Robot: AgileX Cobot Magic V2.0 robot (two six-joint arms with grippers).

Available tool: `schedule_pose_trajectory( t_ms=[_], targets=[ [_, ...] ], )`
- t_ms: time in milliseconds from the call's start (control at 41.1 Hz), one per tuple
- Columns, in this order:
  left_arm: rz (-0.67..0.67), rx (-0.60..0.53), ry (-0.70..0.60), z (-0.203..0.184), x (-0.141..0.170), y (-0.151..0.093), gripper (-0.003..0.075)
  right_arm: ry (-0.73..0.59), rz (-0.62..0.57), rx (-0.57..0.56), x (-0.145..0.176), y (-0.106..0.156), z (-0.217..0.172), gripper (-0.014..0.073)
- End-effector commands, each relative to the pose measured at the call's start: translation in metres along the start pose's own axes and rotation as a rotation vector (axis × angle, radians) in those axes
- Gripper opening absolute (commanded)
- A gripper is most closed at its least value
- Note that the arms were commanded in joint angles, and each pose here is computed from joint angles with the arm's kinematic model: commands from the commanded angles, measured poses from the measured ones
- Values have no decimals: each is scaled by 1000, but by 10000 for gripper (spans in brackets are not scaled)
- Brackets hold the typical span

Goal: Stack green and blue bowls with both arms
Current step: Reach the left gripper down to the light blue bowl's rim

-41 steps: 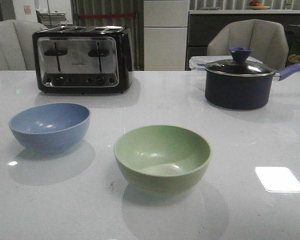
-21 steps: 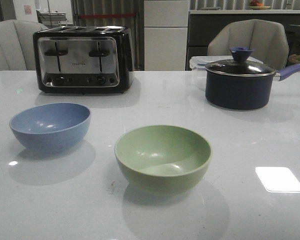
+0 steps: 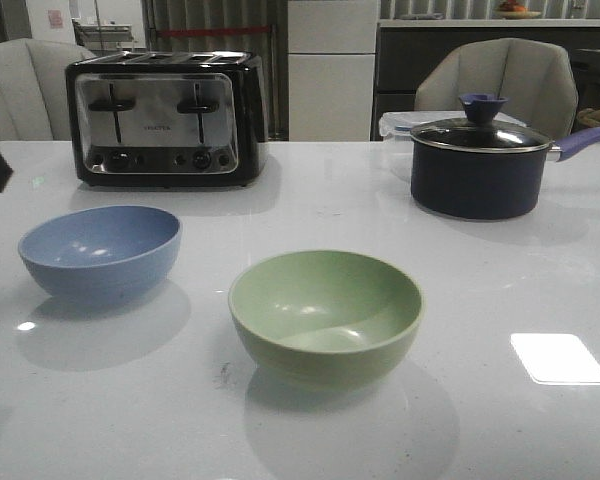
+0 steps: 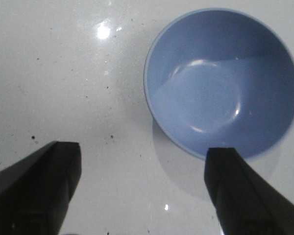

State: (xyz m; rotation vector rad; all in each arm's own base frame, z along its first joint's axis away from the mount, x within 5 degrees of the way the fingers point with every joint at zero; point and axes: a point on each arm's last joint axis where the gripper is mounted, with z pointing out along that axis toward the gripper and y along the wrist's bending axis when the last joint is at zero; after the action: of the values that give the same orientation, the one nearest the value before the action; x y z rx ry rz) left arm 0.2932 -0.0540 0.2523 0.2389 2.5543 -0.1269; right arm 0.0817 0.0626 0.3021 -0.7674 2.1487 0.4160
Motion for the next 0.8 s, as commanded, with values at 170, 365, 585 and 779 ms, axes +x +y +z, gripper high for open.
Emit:
schedule_pose_trajectory(
  t_ms=[170,365,585,779],
  targets=[
    [-18,5,-47,49,-43,0,614,-90,-2,10,-13,0,-6,489],
    [-22,5,-5,76,-46,1,547,-90,-2,10,-13,0,-6,489],
    [-29,8,0,81,-47,1,304,-90,-2,10,-13,0,-6,489],
    [-55,23,4,81,-47,0,134,-90,-2,10,-13,0,-6,489]
  ],
)
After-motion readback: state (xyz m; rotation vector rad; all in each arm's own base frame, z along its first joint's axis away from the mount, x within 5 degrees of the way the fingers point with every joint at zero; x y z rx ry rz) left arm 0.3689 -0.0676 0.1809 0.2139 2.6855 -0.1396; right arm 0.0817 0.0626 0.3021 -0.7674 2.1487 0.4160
